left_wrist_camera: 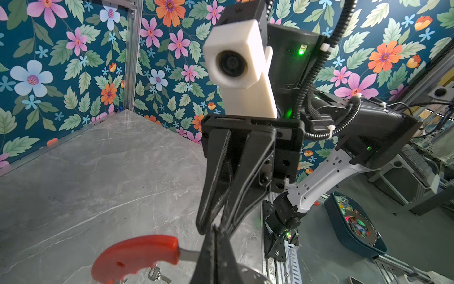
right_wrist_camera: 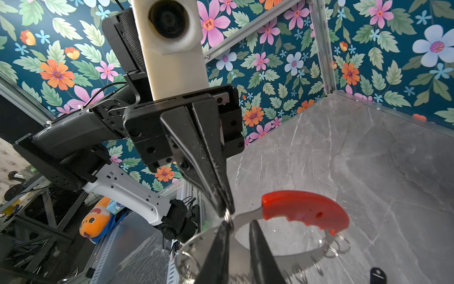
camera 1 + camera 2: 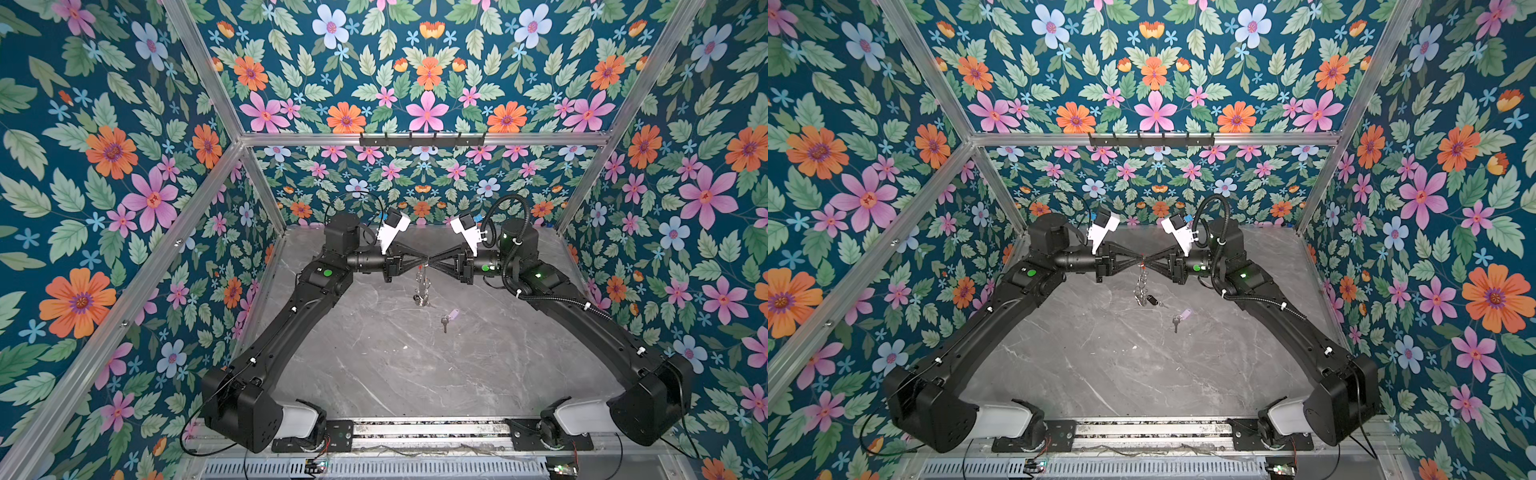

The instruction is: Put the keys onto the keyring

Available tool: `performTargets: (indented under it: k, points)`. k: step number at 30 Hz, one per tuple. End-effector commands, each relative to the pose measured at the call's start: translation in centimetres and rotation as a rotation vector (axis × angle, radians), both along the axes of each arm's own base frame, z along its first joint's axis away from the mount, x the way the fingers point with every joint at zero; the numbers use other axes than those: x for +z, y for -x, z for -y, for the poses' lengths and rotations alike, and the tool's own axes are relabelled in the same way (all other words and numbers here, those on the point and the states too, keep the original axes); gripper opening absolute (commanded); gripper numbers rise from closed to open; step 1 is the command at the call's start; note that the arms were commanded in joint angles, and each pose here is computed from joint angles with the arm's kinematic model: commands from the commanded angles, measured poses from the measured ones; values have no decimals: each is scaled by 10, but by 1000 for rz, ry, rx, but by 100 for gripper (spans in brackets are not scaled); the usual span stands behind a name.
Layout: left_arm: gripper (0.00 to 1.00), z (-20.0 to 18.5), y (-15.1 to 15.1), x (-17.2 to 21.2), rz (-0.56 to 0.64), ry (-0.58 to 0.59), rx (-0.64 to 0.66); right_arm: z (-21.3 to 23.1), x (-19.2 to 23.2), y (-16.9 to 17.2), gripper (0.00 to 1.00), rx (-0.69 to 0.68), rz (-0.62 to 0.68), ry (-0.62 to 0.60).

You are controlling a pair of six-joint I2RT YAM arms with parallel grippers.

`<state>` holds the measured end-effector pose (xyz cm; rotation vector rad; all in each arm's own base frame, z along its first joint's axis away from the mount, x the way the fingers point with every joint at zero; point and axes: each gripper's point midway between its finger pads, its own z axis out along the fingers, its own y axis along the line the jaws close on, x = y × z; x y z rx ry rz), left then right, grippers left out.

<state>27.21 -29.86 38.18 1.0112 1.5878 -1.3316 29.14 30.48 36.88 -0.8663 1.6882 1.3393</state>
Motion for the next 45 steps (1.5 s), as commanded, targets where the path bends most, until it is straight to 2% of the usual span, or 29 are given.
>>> performTargets:
  k: [1,7,12,13,15,17,19,21,23,30,36,38,42,45]
  points:
    - [0,0,4,10,39,28,-22,-3,5,4,15,27,21,-21]
    - [0,1,3,11,37,32,-22,-6,7,3,13,36,18,-36]
    - [0,0,6,15,44,54,-30,-11,10,4,0,43,20,-49]
    - [0,0,6,16,43,61,-29,-11,10,3,0,39,22,-53]
    - [16,-2,2,18,44,76,5,-10,13,-1,0,10,36,-64]
    - [29,-9,-7,19,55,82,90,-7,16,-9,0,-47,60,-76]
    - [32,-22,-18,21,81,106,196,-3,19,-15,0,-102,89,-103]
    - [30,-38,-29,20,92,135,303,0,26,-16,0,-127,114,-147]
    - [26,-45,-29,20,98,164,321,-2,30,-14,0,-110,113,-181]
    - [29,-36,-15,23,52,275,191,-9,42,-9,0,-19,60,-299]
    - [32,-34,-11,31,49,325,150,-12,43,-9,0,2,47,-306]
    - [32,-33,-11,31,44,335,138,-13,45,-8,0,11,47,-309]
    - [23,-31,-13,29,32,339,128,-16,46,-5,0,33,43,-310]
    - [22,-30,-13,30,33,341,124,-18,45,-4,0,41,39,-307]
